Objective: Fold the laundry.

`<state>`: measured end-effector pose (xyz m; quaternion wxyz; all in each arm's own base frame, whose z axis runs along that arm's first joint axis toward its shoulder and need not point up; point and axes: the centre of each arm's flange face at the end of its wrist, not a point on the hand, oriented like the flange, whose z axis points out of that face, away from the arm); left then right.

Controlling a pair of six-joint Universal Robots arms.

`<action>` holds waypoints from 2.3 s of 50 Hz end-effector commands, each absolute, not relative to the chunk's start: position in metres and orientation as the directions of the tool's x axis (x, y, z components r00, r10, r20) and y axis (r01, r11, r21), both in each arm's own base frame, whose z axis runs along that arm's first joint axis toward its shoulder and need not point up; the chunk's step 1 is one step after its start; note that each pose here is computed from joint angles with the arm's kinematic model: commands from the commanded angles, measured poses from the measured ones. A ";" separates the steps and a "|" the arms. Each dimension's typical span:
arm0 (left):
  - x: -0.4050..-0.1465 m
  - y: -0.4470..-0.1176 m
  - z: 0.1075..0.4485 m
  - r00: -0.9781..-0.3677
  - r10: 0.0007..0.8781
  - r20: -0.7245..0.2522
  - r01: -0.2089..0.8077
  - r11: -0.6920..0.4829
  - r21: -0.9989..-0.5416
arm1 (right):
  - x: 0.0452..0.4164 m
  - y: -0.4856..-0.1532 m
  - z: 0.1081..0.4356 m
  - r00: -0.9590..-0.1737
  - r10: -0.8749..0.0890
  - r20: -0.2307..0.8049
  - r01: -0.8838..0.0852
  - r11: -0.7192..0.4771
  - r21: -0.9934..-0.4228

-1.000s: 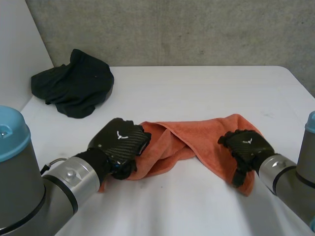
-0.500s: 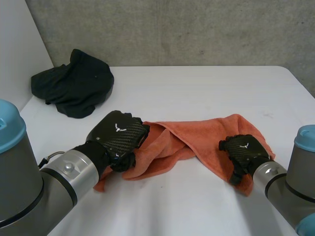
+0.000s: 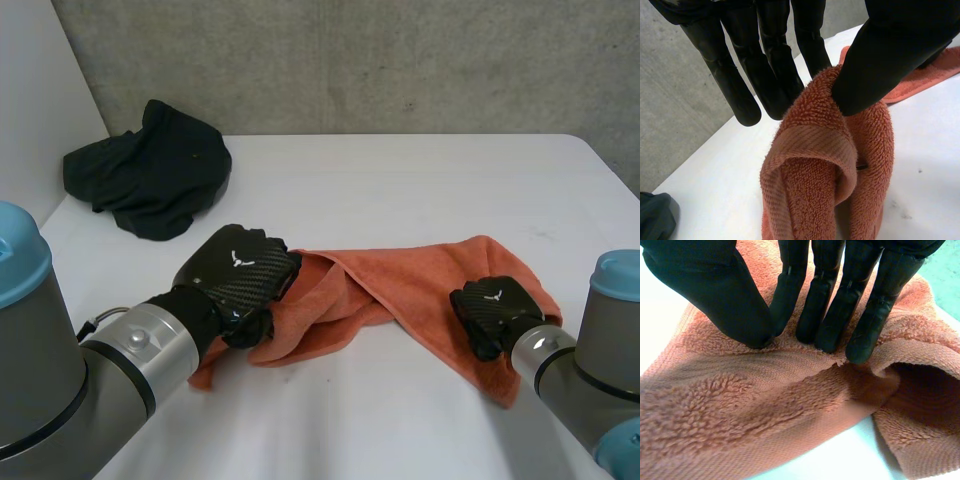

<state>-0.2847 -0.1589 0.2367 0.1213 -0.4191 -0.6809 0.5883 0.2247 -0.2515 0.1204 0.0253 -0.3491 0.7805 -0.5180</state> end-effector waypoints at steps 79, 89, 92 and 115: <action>-0.270 -0.225 0.251 -0.755 0.598 -0.268 0.330 -0.007 -0.944 | 0.301 -0.238 0.261 -0.638 -0.676 0.370 -0.474 -0.034 -0.880; -0.276 -0.251 0.197 -0.765 0.631 -0.132 0.324 0.199 -0.925 | 0.298 -0.218 0.277 -0.591 -0.714 0.375 -0.439 -0.104 -0.892; -0.277 -0.252 0.188 -0.731 0.678 -0.084 0.326 0.239 -0.915 | 0.298 -0.213 0.283 -0.578 -0.723 0.379 -0.423 -0.132 -0.897; -0.275 -0.272 0.146 -0.701 0.713 0.022 0.358 0.378 -0.854 | 0.288 -0.195 0.326 -0.605 -0.679 0.416 -0.358 -0.234 -0.904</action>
